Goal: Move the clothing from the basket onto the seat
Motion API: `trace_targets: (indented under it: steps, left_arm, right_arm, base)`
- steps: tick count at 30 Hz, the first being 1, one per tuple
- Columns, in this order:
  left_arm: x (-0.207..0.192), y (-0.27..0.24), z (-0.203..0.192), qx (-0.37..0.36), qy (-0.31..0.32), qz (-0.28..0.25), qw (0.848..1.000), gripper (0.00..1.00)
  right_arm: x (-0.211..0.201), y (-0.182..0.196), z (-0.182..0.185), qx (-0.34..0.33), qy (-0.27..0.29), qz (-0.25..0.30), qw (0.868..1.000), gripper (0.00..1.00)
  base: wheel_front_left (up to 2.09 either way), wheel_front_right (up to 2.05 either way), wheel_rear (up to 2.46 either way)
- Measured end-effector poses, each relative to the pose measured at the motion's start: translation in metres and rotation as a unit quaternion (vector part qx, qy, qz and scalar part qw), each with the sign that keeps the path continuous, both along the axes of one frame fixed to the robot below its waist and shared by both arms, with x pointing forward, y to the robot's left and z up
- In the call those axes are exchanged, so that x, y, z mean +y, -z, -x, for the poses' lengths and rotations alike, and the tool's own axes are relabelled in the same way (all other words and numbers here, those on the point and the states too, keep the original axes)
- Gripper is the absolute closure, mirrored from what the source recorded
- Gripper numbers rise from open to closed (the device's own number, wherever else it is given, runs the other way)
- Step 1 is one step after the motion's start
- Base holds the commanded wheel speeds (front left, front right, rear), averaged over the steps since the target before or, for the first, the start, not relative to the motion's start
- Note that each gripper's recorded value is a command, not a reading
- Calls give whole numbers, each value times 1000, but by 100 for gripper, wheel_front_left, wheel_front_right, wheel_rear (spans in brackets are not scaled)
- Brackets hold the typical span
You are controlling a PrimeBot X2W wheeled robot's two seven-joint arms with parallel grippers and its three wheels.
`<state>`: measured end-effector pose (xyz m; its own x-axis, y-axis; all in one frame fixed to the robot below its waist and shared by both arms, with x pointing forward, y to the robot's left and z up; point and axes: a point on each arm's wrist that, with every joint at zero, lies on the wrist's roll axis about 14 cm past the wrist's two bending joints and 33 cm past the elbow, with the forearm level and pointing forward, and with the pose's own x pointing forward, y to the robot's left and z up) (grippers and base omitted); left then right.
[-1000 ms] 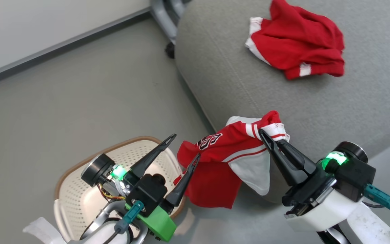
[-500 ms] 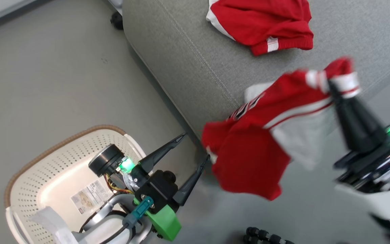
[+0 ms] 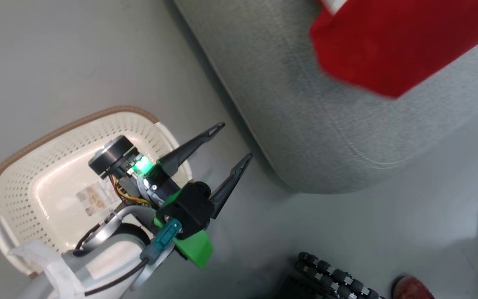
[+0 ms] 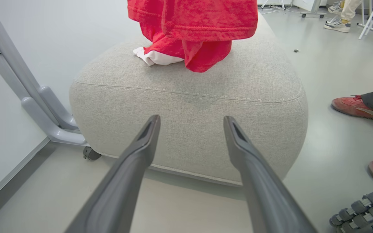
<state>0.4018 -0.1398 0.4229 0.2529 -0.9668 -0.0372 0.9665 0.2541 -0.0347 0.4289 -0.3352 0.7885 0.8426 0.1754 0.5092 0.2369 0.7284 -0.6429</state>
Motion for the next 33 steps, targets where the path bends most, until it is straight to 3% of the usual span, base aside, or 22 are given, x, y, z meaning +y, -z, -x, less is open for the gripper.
trace_targets:
  steps: [4, 7, 13, 19, 20, 21, 27, 33]
  left_arm:
    - [13, 8, -17, 2, -24, 0, 1000, 0]
    - [23, 17, -28, 8, -43, 0, 999, 0]
    - [43, 42, -45, 31, -87, -7, 996, 0]
    - [59, 52, -56, 74, -137, 13, 988, 0]
    - [63, 53, -59, 79, -146, 16, 986, 0]
    - [67, 54, -62, 83, -157, 19, 984, 0]
    - [79, 41, -69, 95, -201, 58, 973, 0]
    - [90, 20, -71, 105, -258, 88, 957, 0]
  right_arm:
    - [-32, -9, -30, 6, 38, 15, 999, 100]
    - [-61, 16, -53, 39, 73, -1, 997, 100]
    - [-90, 141, -99, 161, 97, -86, 978, 100]
    - [-64, 294, -113, 292, 90, -173, 936, 100]
    - [-59, 309, -112, 304, 88, -182, 931, 70]
    - [-53, 324, -110, 314, 89, -191, 926, 0]
    - [-42, 350, -81, 323, 110, -220, 914, 0]
    - [-16, 353, -36, 330, 104, -245, 906, 0]
  base:
    - [0, 0, 0]
    - [0, 0, 0]
    - [0, 0, 0]
    - [0, 0, 0]
    - [0, 0, 0]
    - [0, 0, 0]
    - [0, 0, 0]
    - [0, 0, 0]
